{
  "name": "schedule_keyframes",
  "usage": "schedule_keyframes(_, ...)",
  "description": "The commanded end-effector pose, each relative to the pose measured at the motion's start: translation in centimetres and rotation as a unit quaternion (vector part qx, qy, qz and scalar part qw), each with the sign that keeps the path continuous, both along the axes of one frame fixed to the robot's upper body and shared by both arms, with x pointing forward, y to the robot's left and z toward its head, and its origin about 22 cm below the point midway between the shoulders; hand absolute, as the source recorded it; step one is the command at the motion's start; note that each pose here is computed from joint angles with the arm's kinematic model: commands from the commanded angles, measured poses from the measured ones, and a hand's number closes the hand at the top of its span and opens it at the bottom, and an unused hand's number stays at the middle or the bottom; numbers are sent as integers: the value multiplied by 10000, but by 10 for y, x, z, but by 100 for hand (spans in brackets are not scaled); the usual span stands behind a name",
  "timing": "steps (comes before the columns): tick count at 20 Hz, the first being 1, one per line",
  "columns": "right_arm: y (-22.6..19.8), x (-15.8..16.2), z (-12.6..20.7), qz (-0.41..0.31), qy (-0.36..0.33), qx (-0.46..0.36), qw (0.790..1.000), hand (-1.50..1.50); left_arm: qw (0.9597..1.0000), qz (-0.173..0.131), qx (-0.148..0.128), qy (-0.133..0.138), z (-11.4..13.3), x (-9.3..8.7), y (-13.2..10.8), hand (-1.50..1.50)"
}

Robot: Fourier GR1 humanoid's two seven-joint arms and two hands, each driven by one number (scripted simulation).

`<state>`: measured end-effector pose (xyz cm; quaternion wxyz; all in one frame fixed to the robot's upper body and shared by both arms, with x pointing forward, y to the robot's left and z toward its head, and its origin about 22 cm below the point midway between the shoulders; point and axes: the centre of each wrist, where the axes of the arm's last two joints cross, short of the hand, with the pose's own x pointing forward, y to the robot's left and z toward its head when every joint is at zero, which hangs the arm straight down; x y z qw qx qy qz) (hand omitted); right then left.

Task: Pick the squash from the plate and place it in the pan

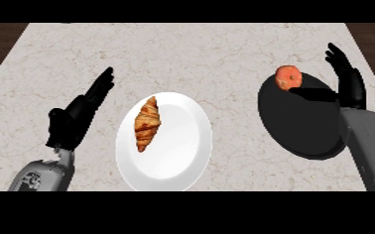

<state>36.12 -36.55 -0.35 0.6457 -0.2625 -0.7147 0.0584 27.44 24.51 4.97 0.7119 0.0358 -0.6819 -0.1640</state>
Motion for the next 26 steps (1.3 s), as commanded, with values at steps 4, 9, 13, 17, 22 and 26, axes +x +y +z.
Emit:
schedule_keyframes(4,-72,-38,-5,466,-183,840,9952,-150,9999,70,-75,63,1,-2,8,0)
schedule_keyframes(9,-93,-74,-27,710,-753,954,9900,-150,9999,117,-56,34,-13,-14,-5,0)
schedule_keyframes(13,-96,-101,-43,909,-821,908,9883,-150,9999,68,62,86,-1,-12,-7,0)
schedule_keyframes(17,-103,-125,-40,961,-837,1039,9864,-150,9999,135,-13,92,3,3,7,0)
schedule_keyframes(22,-102,-151,-65,950,-899,1027,9861,-150,9999,114,-13,17,-2,2,28,0)
schedule_keyframes(26,-116,-192,-62,1100,-981,1058,9834,-150,9998,119,61,124,-1,0,6,0)
